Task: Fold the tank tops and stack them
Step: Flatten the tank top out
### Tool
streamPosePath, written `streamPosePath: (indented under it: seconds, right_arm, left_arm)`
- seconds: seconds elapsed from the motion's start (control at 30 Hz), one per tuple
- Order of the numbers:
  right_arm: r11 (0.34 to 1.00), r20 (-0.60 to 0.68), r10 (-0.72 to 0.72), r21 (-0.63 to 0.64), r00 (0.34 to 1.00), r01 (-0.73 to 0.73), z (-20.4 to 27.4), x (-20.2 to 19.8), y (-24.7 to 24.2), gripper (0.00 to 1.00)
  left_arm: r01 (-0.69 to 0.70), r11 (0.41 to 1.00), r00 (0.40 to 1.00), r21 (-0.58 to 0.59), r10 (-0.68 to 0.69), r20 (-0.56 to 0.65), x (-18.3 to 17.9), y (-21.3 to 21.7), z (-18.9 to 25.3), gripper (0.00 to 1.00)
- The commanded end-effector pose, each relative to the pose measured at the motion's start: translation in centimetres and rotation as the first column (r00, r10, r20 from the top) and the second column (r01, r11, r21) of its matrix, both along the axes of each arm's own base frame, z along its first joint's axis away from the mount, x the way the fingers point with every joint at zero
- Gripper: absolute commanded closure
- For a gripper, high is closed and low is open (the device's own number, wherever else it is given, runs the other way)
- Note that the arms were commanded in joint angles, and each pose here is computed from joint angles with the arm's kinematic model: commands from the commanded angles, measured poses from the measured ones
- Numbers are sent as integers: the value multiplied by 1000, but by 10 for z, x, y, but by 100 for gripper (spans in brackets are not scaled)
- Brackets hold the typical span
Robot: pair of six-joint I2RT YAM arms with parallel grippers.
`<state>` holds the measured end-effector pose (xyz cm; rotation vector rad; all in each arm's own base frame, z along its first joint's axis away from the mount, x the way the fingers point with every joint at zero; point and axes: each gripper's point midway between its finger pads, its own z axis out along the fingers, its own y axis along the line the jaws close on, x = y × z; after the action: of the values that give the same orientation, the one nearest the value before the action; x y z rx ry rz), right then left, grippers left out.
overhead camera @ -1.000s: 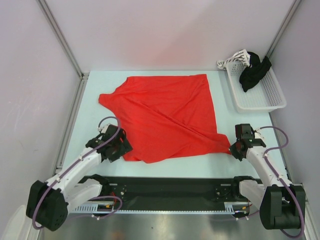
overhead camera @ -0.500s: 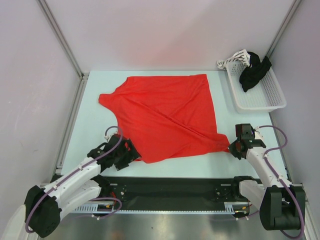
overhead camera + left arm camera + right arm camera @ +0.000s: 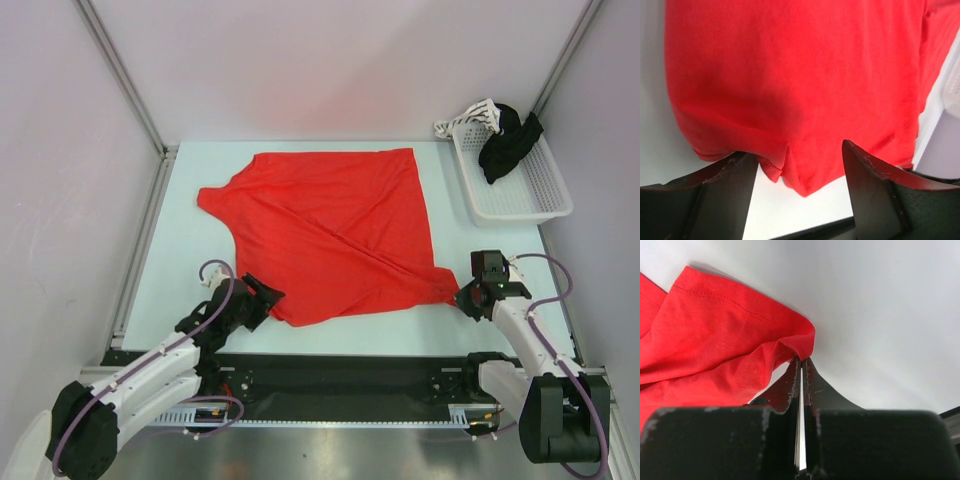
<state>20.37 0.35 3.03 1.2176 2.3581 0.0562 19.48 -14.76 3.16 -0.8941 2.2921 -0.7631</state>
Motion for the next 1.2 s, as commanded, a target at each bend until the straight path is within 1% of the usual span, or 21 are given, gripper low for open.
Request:
streamPosePath:
  seconds: [0.0, 0.2, 0.3, 0.37, 0.43, 0.53, 0.63, 0.7, 0.73, 0.77, 0.83, 0.87, 0.9, 0.97, 1.0, 1.03, 1.1, 1.13, 1.17]
  right_arm:
    - [1000, 32, -2, 10, 999, 2, 5, 2, 1, 100]
    - [1000, 32, 2, 9, 999, -3, 3, -1, 1, 100]
    - [1000, 26, 5, 14, 1000, -5, 1, -2, 2, 100]
    - [1000, 24, 6, 17, 1000, -7, 0, -2, 3, 100]
    - [1000, 25, 10, 17, 1000, -10, 0, -2, 3, 100]
    - [1000, 20, 7, 10, 1000, -7, 1, -3, 1, 100]
    - [1000, 22, 5, 3, 1000, -5, 3, -4, 0, 100]
    - [1000, 22, 0, 1, 1000, 0, 4, -5, 0, 100]
    - [1000, 24, -2, 2, 1000, 2, 4, -5, 0, 100]
    - [1000, 26, -3, 1, 1000, 3, 5, -5, -1, 100]
    - [1000, 31, -7, 0, 999, 7, 5, -5, -1, 100]
    - [1000, 30, -11, -1, 999, 11, 5, -6, -2, 100]
    - [1000, 33, -12, 0, 999, 12, 5, -5, -2, 100]
    - [1000, 34, -18, -3, 999, 18, 6, -5, -3, 100]
    - [1000, 32, -18, -2, 999, 18, 6, -5, -3, 100]
    - [1000, 33, -21, -3, 999, 21, 6, -5, -3, 100]
    - [1000, 35, -25, -3, 999, 25, 9, -4, -4, 100]
    - [1000, 36, -23, 0, 999, 23, 10, -5, -3, 100]
    - [1000, 37, -21, -1, 999, 21, 11, -5, -3, 100]
  left_arm:
    - [-106, 993, 991, -53, 110, 74, 18, 4, 9, 28]
    - [-200, 979, 969, 49, 190, 158, 30, 30, 23, 32]
    - [-238, 969, 955, 71, 220, 198, 35, 40, 28, 33]
    - [-255, 964, 950, 81, 234, 206, 38, 43, 29, 34]
    - [-261, 961, 949, 95, 237, 209, 41, 46, 29, 38]
    - [-291, 950, 938, 111, 262, 226, 50, 55, 34, 39]
    - [-336, 929, 925, 156, 295, 237, 57, 72, 39, 39]
    - [-379, 901, 915, 213, 329, 234, 57, 89, 38, 39]
    - [-395, 892, 907, 222, 340, 248, 61, 93, 45, 39]
    - [-423, 864, 899, 274, 360, 251, 58, 106, 44, 39]
    - [-462, 838, 878, 291, 386, 284, 61, 115, 59, 39]
    - [-475, 820, 872, 318, 393, 291, 59, 121, 62, 39]
    - [-510, 795, 852, 328, 416, 318, 60, 130, 69, 39]
    - [-538, 770, 832, 342, 422, 359, 63, 136, 85, 39]
    - [-567, 740, 814, 362, 438, 381, 64, 144, 91, 38]
    - [-585, 727, 800, 359, 446, 402, 67, 147, 101, 38]
    - [-596, 697, 794, 399, 437, 423, 69, 153, 110, 37]
    - [-619, 665, 779, 417, 452, 435, 69, 160, 117, 36]
    - [-625, 652, 776, 429, 459, 433, 69, 163, 119, 36]
